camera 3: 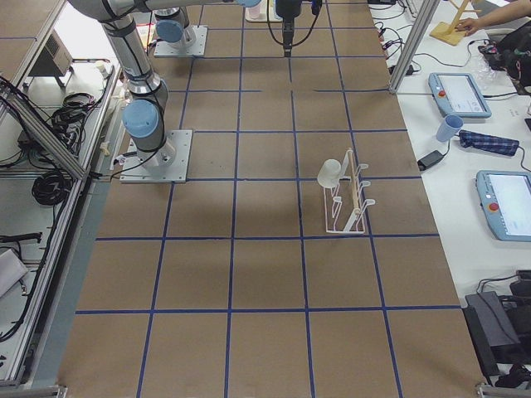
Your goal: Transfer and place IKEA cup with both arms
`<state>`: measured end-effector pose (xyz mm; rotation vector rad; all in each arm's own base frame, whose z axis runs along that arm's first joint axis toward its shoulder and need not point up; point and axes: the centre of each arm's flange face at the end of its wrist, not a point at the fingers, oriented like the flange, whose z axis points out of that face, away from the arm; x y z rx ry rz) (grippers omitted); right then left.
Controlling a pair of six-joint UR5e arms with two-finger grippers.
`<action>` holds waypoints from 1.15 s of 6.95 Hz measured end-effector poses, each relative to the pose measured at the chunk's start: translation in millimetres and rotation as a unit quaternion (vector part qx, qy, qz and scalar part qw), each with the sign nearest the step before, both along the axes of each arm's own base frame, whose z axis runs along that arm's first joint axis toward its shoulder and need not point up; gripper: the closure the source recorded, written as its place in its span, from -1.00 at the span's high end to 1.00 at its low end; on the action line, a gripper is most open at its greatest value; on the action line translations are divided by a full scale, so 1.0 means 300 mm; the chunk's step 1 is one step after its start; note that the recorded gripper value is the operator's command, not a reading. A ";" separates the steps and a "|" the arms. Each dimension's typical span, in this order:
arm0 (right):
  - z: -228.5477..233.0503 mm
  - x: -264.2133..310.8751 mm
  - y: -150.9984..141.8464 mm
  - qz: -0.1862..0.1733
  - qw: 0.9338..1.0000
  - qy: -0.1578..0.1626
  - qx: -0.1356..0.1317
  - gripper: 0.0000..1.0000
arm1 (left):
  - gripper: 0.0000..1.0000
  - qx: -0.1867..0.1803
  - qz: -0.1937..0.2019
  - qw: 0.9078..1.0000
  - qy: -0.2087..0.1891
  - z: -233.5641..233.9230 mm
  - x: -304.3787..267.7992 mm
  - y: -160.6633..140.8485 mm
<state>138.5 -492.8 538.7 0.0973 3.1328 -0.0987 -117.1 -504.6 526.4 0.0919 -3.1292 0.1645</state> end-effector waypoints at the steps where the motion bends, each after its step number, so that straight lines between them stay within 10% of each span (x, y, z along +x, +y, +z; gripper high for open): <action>1: 0.005 -0.044 -0.013 0.004 1.000 0.006 -0.002 1.00 | 1.00 0.000 0.000 1.000 0.000 0.000 0.000 0.000; 8: 0.042 -0.640 -0.070 0.028 0.999 0.035 -0.016 1.00 | 1.00 0.008 -0.003 1.000 0.000 -0.017 -0.009 0.000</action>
